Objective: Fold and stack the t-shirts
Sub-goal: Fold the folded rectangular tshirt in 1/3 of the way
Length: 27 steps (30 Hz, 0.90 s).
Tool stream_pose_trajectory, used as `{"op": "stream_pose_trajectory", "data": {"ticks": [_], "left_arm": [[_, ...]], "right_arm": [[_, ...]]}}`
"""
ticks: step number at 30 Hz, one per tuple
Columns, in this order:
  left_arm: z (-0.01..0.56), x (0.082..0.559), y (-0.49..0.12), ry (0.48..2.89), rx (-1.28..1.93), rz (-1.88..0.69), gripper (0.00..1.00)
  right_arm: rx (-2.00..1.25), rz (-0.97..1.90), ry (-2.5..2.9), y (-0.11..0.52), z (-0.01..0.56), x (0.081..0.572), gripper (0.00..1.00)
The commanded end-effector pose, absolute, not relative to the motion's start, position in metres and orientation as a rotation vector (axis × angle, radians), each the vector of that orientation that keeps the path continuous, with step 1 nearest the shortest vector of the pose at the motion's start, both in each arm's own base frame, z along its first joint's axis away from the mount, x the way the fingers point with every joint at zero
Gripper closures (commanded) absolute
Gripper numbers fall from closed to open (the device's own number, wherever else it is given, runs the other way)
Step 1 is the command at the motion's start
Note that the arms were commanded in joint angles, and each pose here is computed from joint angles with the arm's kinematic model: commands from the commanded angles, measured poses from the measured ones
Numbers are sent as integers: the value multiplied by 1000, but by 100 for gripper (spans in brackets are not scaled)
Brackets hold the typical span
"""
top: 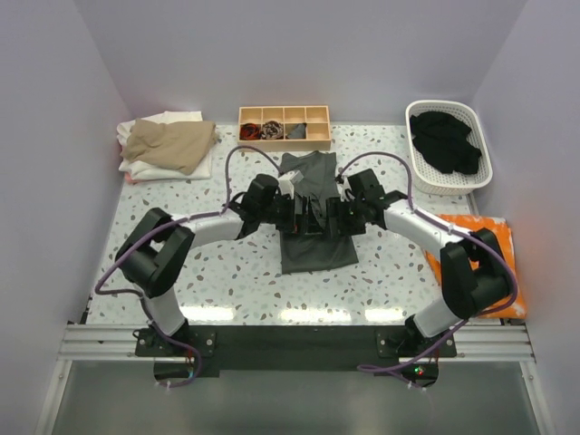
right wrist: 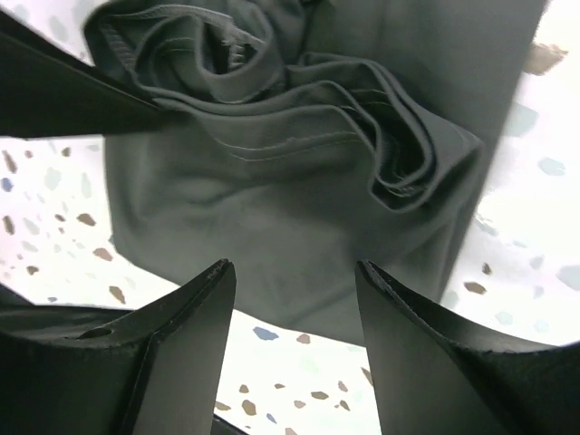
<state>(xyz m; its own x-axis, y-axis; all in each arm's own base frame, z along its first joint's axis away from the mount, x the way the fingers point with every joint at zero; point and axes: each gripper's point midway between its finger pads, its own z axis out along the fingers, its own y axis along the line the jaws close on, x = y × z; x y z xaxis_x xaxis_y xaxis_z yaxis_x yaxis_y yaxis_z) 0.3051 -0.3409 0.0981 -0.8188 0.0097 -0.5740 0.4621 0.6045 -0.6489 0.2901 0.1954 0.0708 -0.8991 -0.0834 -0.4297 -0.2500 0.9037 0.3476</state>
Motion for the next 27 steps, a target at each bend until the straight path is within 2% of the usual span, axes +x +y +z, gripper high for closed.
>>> {"op": "stream_pose_trajectory", "data": {"ticks": [1,10,20,27], "left_arm": [[99,294,-360,2243,415,-1347,0],[71,320,-358,2281,410,-1190,0],[43,348,-321,2341,387,-856,0],[10,352,-292,2407,371,-658,0]], "right_arm": [[-262,699,2629,215,74,293,41],[-259,537,2631,208,51,329,40],[-232,327,2586,183,46,371,40],[-177,235,2609,165,30,381,40]]}}
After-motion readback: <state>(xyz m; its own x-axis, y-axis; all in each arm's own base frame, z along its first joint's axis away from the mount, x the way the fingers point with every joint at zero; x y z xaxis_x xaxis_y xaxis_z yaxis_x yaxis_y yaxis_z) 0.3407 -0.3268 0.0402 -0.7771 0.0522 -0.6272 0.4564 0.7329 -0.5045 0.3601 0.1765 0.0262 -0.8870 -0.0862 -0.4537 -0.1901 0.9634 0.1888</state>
